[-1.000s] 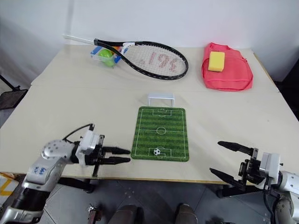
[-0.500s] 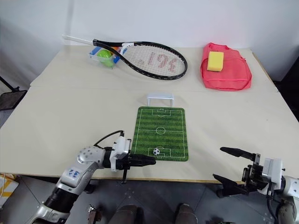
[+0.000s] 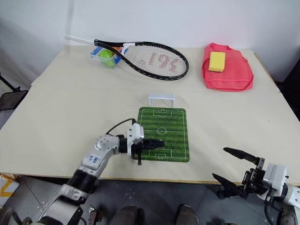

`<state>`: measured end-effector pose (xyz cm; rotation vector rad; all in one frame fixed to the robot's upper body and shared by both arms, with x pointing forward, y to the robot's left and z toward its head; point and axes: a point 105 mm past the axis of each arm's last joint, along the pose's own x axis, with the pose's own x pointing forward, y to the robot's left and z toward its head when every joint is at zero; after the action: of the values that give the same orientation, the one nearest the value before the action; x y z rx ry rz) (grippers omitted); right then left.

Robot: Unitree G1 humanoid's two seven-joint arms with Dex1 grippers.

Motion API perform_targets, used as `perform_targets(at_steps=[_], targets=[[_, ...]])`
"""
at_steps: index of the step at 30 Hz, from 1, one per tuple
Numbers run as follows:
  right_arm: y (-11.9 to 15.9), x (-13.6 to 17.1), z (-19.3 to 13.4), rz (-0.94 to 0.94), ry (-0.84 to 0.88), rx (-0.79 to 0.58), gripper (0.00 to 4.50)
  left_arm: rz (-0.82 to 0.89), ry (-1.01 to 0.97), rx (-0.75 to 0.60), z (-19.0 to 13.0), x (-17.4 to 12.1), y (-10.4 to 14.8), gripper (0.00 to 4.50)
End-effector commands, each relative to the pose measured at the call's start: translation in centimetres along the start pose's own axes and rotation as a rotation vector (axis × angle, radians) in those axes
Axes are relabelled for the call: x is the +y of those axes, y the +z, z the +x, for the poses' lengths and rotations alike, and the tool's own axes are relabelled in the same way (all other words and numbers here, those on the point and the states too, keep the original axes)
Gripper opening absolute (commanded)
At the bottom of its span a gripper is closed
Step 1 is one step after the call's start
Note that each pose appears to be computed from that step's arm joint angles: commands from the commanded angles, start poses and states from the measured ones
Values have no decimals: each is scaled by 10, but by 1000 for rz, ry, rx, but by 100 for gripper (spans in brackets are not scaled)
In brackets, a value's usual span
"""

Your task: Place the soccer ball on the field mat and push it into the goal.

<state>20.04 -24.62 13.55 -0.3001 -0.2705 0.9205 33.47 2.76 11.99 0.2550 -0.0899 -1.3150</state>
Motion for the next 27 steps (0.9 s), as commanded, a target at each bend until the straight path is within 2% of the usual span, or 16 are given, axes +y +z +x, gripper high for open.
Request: perform_targets(at_steps=[1, 5, 11, 17, 22, 27], targets=[[11, -8, 5, -39, -97, -45, 450, 102, 150, -118, 2, 38, 36, 3], [11, -16, 7, -55, -189, -60, 450, 178, 258, -140, -26, 64, 53, 3], [8, -36, 3, -83, -315, -54, 450, 217, 302, -63, -112, 64, 47, 3], [4, -42, 4, -74, -318, -60, 450, 173, 418, 8, -188, 59, 38, 3], [3, -48, 6, -72, -324, -73, 450, 108, 552, 78, -222, 51, 17, 3], [1, -51, 9, -69, -307, -76, 450, 99, 628, 130, -233, 41, 3, 3]])
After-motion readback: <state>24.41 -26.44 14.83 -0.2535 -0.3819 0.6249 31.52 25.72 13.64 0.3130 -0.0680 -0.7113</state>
